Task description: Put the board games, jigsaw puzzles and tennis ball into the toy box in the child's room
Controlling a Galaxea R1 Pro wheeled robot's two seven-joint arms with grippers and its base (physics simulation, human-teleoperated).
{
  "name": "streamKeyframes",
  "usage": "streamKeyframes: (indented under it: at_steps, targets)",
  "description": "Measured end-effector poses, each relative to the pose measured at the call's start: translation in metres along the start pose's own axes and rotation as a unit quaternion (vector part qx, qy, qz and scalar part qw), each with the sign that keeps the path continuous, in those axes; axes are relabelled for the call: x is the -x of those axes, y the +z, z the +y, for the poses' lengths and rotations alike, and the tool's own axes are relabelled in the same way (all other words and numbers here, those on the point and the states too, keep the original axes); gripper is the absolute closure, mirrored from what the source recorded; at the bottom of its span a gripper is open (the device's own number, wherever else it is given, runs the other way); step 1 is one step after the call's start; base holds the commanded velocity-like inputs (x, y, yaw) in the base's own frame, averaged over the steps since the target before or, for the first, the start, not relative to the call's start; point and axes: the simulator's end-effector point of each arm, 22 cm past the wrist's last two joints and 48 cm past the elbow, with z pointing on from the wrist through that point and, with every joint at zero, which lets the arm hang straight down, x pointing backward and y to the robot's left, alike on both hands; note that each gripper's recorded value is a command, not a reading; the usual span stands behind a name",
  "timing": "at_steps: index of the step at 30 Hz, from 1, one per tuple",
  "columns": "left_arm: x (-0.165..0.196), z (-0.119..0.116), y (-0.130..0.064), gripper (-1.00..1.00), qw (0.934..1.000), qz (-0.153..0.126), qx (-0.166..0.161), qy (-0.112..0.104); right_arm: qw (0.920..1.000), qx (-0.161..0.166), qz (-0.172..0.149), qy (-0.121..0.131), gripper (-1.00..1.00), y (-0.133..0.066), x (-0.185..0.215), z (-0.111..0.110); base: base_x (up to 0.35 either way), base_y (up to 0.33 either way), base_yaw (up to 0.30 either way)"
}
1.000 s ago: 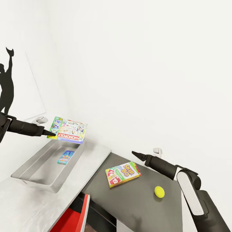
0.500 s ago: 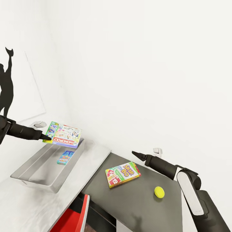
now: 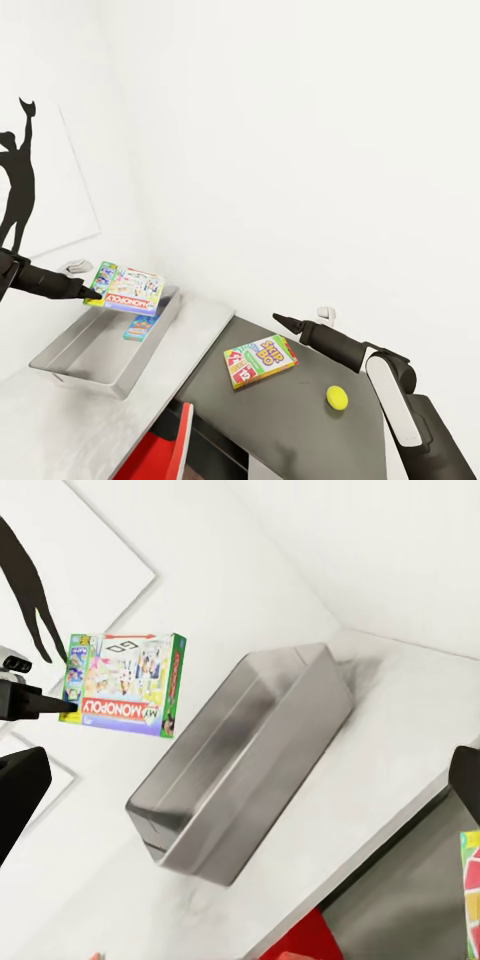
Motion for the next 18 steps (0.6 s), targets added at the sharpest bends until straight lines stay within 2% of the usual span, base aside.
streamKeyframes:
  at_steps: [18]
  targets:
    - [0.0006, -0.0047, 0.0043, 1.00, 1.0000, 0.002, -0.004, 0.005, 1.0000, 0.000, 0.000, 0.000, -1.00, 0.0000, -0.0001, -0.0001, 0.066, 0.028, 0.000]
